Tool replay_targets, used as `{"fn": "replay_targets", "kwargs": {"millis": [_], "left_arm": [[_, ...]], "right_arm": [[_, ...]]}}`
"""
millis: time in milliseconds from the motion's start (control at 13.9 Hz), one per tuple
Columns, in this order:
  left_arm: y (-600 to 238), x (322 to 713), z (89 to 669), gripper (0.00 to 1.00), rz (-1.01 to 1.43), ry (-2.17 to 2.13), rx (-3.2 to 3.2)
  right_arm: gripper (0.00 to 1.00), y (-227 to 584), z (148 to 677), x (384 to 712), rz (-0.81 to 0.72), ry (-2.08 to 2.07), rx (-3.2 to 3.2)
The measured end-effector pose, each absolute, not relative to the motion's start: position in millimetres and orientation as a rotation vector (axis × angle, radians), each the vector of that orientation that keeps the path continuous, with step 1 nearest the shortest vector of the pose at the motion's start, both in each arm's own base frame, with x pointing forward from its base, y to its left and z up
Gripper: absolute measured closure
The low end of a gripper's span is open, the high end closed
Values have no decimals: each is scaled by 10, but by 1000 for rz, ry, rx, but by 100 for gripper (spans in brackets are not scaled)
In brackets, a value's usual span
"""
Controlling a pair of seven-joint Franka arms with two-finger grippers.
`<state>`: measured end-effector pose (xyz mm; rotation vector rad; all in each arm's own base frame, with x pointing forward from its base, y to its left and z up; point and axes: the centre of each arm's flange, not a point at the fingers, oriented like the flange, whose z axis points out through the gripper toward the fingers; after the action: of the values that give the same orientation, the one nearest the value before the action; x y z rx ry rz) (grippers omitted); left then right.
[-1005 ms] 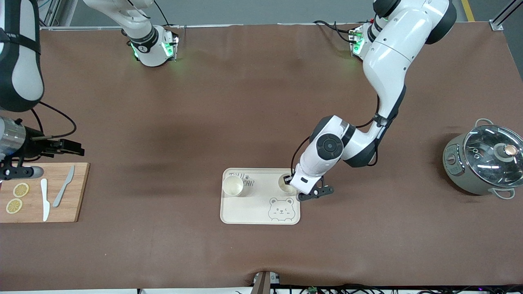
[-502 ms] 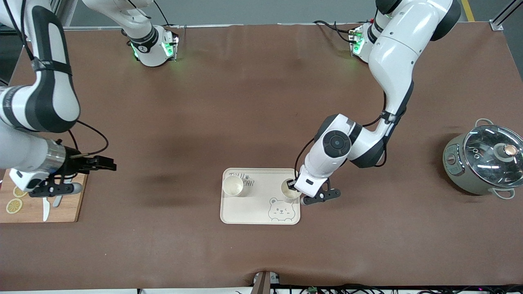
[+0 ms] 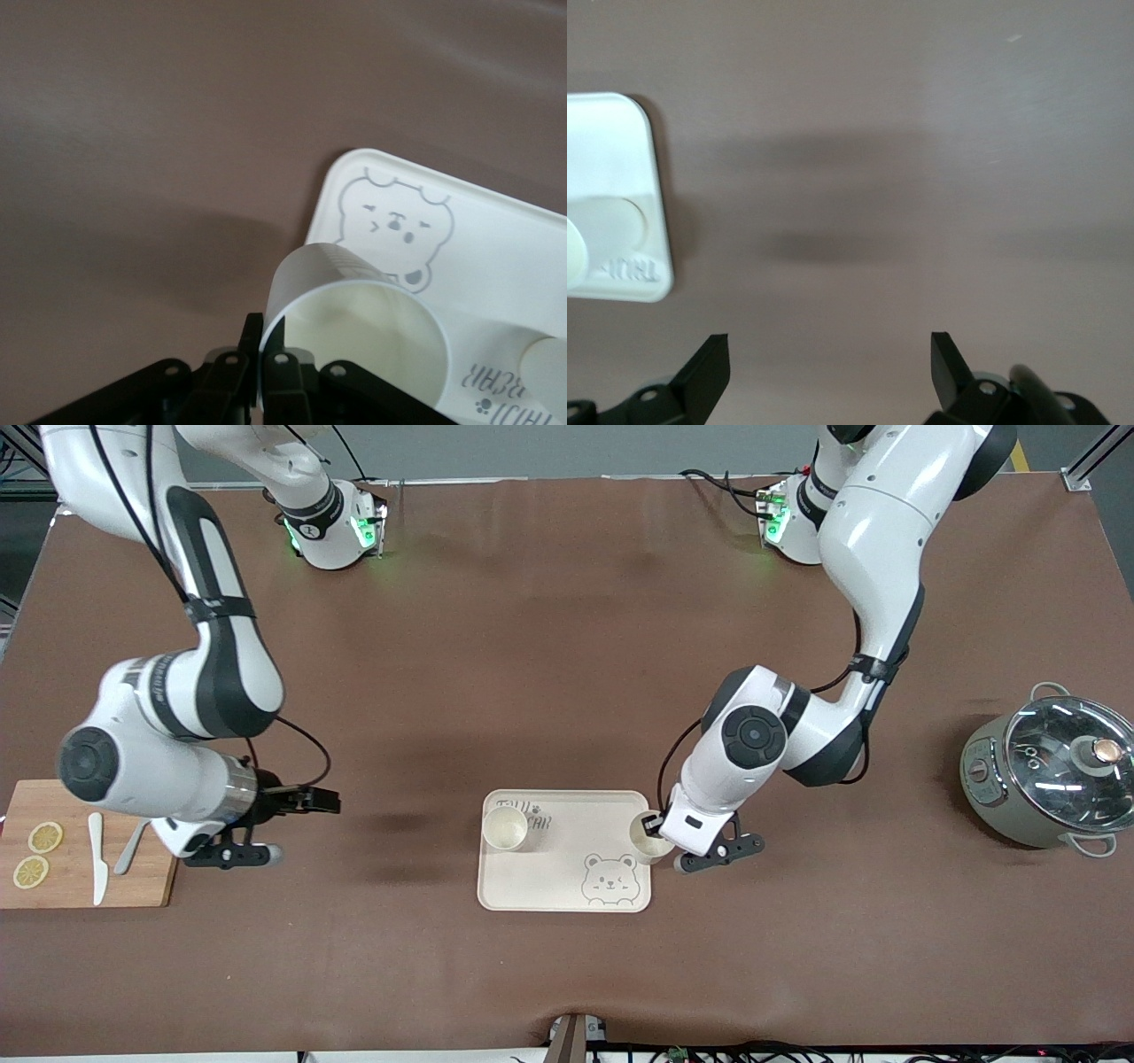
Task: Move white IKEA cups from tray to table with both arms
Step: 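Lift the cup with the left gripper while the right gripper grasps the other cup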
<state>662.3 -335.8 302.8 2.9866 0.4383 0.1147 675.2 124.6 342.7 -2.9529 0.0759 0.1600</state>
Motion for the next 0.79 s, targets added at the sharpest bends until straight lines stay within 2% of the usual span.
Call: {"fn": "replay_targets", "kwargs": {"millis": [287,789], "left_arm": [[-2737,6712,3112,96,46,415,3056],[-1655,6540,2708,96,-127,392,3129]], "right_arm": [[0,1906,3063,6706,143,198,-2946],[0,3023,2844,6479,-5,333,-2921]]}}
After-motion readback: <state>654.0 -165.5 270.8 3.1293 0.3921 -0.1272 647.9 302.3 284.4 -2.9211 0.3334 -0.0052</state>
